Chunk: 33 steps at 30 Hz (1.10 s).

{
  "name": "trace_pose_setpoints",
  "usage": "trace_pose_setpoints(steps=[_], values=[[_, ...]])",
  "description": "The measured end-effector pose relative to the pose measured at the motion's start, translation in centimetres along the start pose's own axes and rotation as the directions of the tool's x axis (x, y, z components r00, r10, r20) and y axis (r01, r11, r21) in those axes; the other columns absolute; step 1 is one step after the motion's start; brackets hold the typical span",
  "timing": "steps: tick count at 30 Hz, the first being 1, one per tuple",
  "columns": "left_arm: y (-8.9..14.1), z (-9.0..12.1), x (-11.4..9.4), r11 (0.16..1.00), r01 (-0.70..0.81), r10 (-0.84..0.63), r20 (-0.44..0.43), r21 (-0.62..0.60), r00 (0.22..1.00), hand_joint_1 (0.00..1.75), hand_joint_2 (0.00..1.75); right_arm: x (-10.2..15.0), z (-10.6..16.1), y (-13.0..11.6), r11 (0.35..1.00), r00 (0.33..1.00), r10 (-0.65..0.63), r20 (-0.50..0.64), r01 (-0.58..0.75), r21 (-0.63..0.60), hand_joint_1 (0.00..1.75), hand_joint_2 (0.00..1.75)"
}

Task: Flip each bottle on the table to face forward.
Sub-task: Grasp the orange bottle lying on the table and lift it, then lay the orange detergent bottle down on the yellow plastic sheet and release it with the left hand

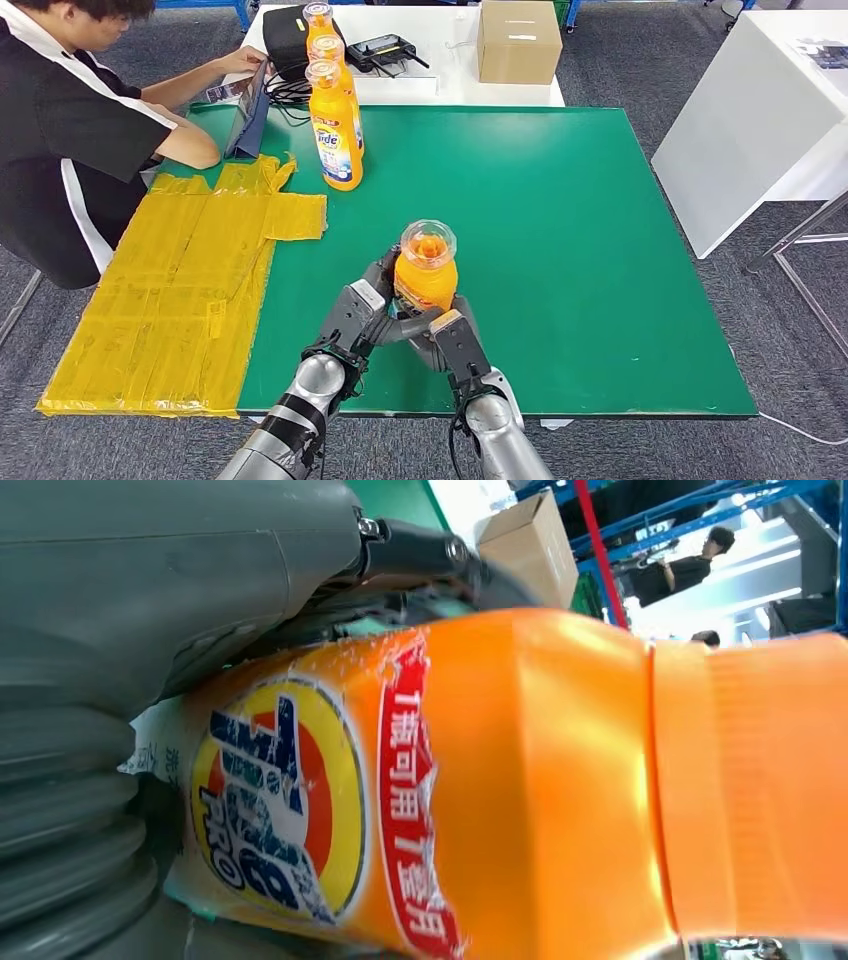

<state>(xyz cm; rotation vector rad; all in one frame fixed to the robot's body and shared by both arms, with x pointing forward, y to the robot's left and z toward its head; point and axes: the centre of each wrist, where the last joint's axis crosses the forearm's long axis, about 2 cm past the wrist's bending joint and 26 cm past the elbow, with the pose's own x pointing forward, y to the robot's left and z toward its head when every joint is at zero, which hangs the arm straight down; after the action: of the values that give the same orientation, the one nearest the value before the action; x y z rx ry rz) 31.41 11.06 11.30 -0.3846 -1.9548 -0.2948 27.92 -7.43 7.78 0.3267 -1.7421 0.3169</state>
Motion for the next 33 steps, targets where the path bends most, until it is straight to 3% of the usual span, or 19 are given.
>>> trace_pose_setpoints(steps=[15, 16, 17, 19, 20, 21, 33], values=[[0.1, 0.1, 0.2, 0.999, -0.038, 0.038, 0.015, 0.035, 0.999, 1.75, 1.75, -0.3, -0.1, 0.2, 1.0, 1.0, 0.022, -0.003, -0.022, 0.015, 1.7, 1.75], [0.1, 0.1, 0.2, 0.998, -0.041, 0.04, 0.017, 0.037, 0.999, 1.75, 1.75, -0.3, -0.1, 0.2, 1.0, 1.0, 0.025, -0.003, -0.025, 0.015, 1.47, 1.75], [0.1, 0.1, 0.2, 0.998, -0.044, 0.043, 0.018, 0.039, 0.999, 1.75, 1.75, -0.3, -0.2, 0.2, 1.0, 1.0, 0.028, -0.003, -0.028, 0.014, 1.12, 1.75], [0.1, 0.1, 0.3, 0.998, -0.047, 0.046, 0.022, 0.044, 0.999, 1.75, 1.75, -0.3, -0.2, 0.2, 0.999, 0.999, 0.034, -0.003, -0.033, 0.012, 0.3, 1.75], [0.2, 0.1, 0.4, 0.998, -0.045, 0.044, 0.025, 0.048, 0.999, 1.75, 1.75, -0.3, -0.2, 0.2, 0.999, 0.999, 0.038, -0.002, -0.038, 0.009, 0.09, 1.75], [0.2, 0.0, 0.4, 0.998, -0.036, 0.035, 0.029, 0.055, 0.999, 1.75, 1.75, -0.3, -0.3, 0.2, 0.999, 0.999, 0.045, -0.001, -0.045, 0.005, 0.0, 1.75], [1.6, -1.1, 2.4, 0.958, 0.2, -0.222, 0.086, 0.206, 0.971, 1.75, 1.75, 0.1, 0.1, -0.3, 0.992, 0.992, 0.127, 0.021, -0.126, -0.022, 0.0, 1.75]])
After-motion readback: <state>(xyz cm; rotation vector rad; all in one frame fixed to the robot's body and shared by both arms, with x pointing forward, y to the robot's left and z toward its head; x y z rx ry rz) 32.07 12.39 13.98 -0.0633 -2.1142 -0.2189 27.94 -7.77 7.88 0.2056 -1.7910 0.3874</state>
